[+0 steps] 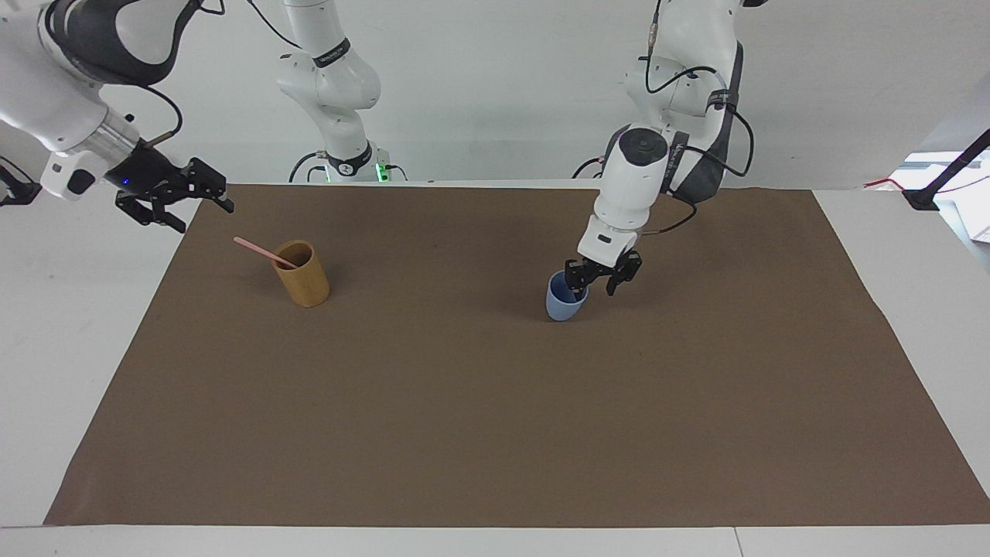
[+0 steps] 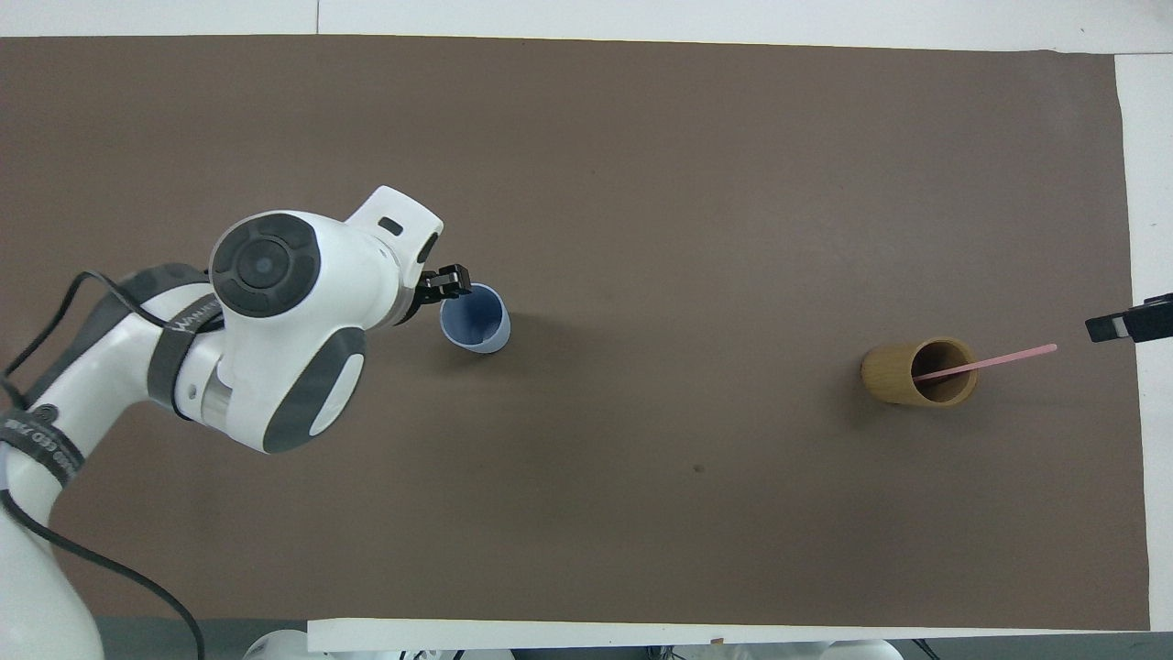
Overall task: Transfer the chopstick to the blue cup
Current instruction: 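Set the blue cup down mid-table while the right gripper grasps the stick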
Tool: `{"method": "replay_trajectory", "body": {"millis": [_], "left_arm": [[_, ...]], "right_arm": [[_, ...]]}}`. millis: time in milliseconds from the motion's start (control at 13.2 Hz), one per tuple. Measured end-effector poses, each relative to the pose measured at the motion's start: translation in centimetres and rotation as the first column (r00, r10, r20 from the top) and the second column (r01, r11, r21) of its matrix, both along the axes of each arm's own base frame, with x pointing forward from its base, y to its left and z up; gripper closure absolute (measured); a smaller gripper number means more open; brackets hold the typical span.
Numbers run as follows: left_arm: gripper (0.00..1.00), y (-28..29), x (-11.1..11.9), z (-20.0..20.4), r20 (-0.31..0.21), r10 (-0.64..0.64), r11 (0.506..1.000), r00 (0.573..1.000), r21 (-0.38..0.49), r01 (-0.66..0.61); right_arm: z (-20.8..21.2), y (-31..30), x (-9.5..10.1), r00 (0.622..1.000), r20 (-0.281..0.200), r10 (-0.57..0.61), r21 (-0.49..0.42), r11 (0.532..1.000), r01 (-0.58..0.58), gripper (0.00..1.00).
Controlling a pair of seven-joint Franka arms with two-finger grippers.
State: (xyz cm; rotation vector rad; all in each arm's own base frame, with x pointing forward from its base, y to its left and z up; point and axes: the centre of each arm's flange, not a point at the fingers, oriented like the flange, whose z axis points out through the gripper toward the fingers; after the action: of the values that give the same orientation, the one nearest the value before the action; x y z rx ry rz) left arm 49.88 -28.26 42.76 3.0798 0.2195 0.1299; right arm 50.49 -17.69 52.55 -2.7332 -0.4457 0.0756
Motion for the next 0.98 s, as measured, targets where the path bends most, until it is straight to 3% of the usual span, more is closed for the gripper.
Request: {"method": "replay_trajectory", "body": {"millis": [76, 303, 606, 758, 909, 985], "left_arm": [[0.0, 2.1, 1.1, 2.8, -0.016, 0.033, 0.999, 0.999, 0.011, -0.033], [0.0, 13.1, 3.5, 10.5, -0.042, 0.027, 0.999, 0.999, 0.04, -0.025], [0.0, 29.7, 4.0, 14.0, -0.058, -0.074, 0.993, 0.996, 0.09, 0.079], [0.0, 32.3, 4.1, 15.3, -0.046, -0.088, 0.991, 0.995, 0.102, 0.092], [0.0, 31.9, 4.6, 17.4, -0.069, -0.093, 0.99, 0.993, 0.1, 0.099], [0.0, 31.6, 5.0, 18.6, -0.086, -0.097, 0.99, 0.992, 0.097, 0.106]], "right_arm": [[-1.4, -1.4, 0.0, 0.999, 0.015, 0.031, 0.047, 0.998, -0.031, 0.0], [-5.9, -2.8, 0.0, 1.0, 0.011, 0.001, 0.207, 0.978, -0.004, 0.0], [-8.8, -1.0, -0.7, 0.999, -0.032, 0.017, 0.256, 0.967, -0.008, 0.0], [-9.1, -0.3, -0.5, 0.999, 0.001, 0.042, 0.246, 0.969, -0.04, 0.02], [-9.2, 0.7, -0.3, 0.998, 0.007, 0.064, 0.244, 0.968, -0.063, 0.07], [-9.2, 1.0, -0.3, 0.998, 0.007, 0.068, 0.244, 0.967, -0.068, 0.19]]}}
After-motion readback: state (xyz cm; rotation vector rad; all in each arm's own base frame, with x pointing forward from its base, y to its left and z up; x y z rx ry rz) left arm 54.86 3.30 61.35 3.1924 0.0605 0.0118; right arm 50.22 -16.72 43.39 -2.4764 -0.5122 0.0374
